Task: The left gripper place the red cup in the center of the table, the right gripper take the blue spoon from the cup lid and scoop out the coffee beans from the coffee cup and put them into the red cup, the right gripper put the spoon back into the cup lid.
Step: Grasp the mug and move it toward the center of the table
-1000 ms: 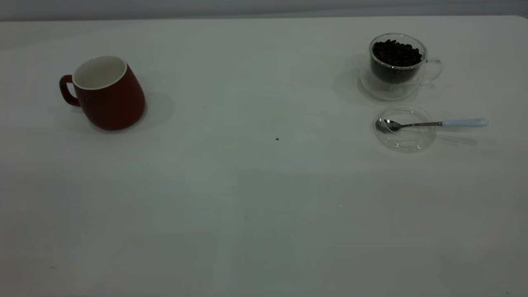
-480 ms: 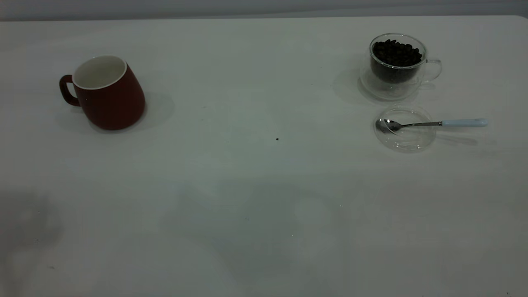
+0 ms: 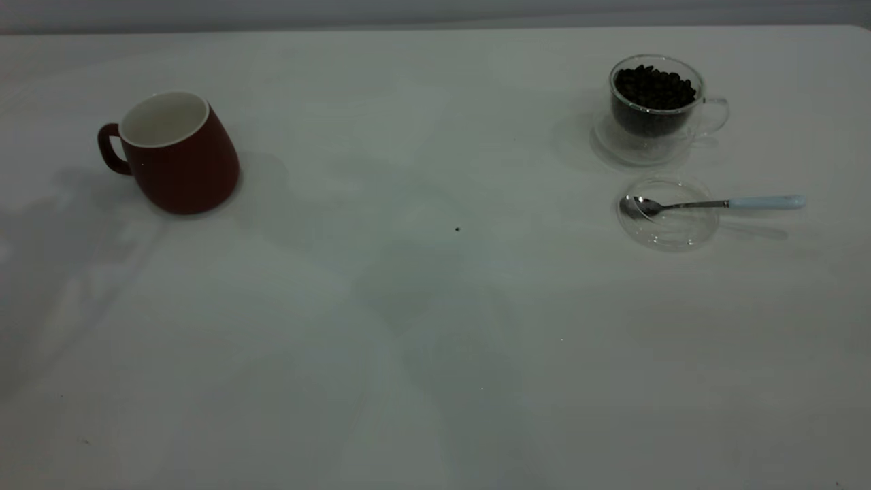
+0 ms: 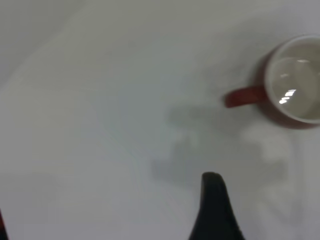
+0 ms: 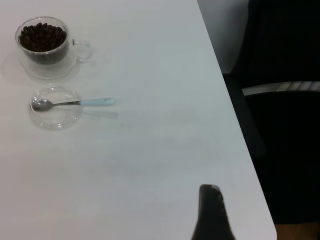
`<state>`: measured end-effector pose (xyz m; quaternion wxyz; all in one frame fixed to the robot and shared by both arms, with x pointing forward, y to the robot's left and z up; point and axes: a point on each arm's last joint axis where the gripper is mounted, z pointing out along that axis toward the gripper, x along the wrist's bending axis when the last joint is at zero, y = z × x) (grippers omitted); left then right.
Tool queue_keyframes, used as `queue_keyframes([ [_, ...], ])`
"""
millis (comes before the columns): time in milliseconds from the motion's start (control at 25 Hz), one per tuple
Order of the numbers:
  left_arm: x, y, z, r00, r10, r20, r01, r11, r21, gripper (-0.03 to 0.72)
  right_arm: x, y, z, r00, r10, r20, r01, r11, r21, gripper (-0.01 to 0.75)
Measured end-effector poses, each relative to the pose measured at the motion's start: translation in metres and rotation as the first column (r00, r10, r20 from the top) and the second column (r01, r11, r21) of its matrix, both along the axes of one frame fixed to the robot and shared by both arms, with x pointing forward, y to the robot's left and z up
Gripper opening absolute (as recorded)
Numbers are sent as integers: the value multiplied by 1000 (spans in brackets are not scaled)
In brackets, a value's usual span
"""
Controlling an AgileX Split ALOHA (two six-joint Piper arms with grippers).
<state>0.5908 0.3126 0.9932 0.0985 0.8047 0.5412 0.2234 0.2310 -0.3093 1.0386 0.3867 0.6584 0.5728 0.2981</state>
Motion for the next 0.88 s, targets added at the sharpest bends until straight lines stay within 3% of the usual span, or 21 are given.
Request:
queue_keyframes([
  [160, 35, 5, -37, 991, -130, -15, 131, 983, 129, 587, 0, 0, 0, 1000, 0, 0, 0, 1000, 0, 565],
  [360, 46, 10, -59, 957, -284, -55, 288, 917, 276, 587, 0, 0, 0, 1000, 0, 0, 0, 1000, 0, 565],
  [640, 48, 11, -60, 937, -343, -65, 345, 883, 320, 587, 0, 0, 0, 1000, 0, 0, 0, 1000, 0, 565],
  [880, 49, 12, -65, 871, -464, -161, 489, 787, 376, 587, 0, 0, 0, 1000, 0, 0, 0, 1000, 0, 565],
])
